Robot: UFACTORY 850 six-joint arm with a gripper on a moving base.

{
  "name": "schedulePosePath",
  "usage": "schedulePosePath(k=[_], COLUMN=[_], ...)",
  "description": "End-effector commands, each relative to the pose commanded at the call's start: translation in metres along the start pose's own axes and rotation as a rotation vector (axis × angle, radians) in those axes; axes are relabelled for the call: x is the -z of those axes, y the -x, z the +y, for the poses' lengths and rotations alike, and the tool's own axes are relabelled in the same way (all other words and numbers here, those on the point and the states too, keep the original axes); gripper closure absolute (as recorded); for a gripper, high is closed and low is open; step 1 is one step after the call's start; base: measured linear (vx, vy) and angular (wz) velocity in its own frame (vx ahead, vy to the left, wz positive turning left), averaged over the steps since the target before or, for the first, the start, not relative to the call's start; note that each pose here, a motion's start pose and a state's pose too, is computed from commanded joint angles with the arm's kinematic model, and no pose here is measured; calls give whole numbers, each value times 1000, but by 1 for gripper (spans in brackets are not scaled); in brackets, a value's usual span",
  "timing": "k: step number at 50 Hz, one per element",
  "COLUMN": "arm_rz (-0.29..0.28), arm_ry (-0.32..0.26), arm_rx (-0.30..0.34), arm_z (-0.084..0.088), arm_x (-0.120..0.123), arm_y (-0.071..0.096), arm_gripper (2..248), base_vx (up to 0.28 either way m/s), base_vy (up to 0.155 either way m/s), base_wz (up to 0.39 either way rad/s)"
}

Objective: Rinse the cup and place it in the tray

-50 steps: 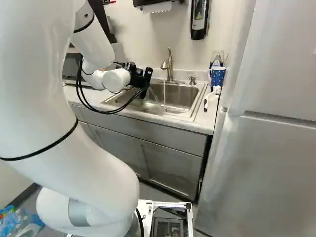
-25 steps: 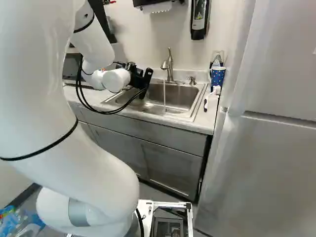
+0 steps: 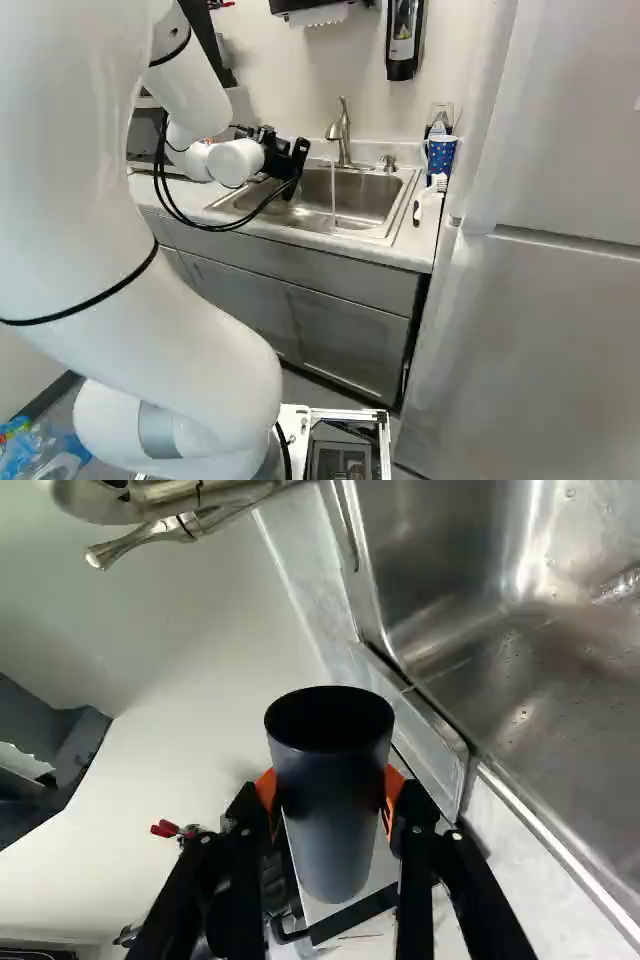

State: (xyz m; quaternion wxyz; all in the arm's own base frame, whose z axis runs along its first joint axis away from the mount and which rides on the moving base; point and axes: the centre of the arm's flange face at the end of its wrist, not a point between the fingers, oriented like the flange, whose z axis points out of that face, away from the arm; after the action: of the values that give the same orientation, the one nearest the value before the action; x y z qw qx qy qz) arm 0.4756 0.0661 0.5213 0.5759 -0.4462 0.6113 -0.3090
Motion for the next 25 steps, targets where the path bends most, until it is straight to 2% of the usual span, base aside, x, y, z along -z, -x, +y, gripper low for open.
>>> schedulePosePath(k=[18,25], arm_rz=[0,0], arm_ry=[0,0], arm_rx=[0,40], arm_z=[0,0], arm_x=[0,0], arm_y=[0,0], arm_gripper=[129,129], base_vx=[0,0], base_vy=[0,0], base_wz=[0,0])
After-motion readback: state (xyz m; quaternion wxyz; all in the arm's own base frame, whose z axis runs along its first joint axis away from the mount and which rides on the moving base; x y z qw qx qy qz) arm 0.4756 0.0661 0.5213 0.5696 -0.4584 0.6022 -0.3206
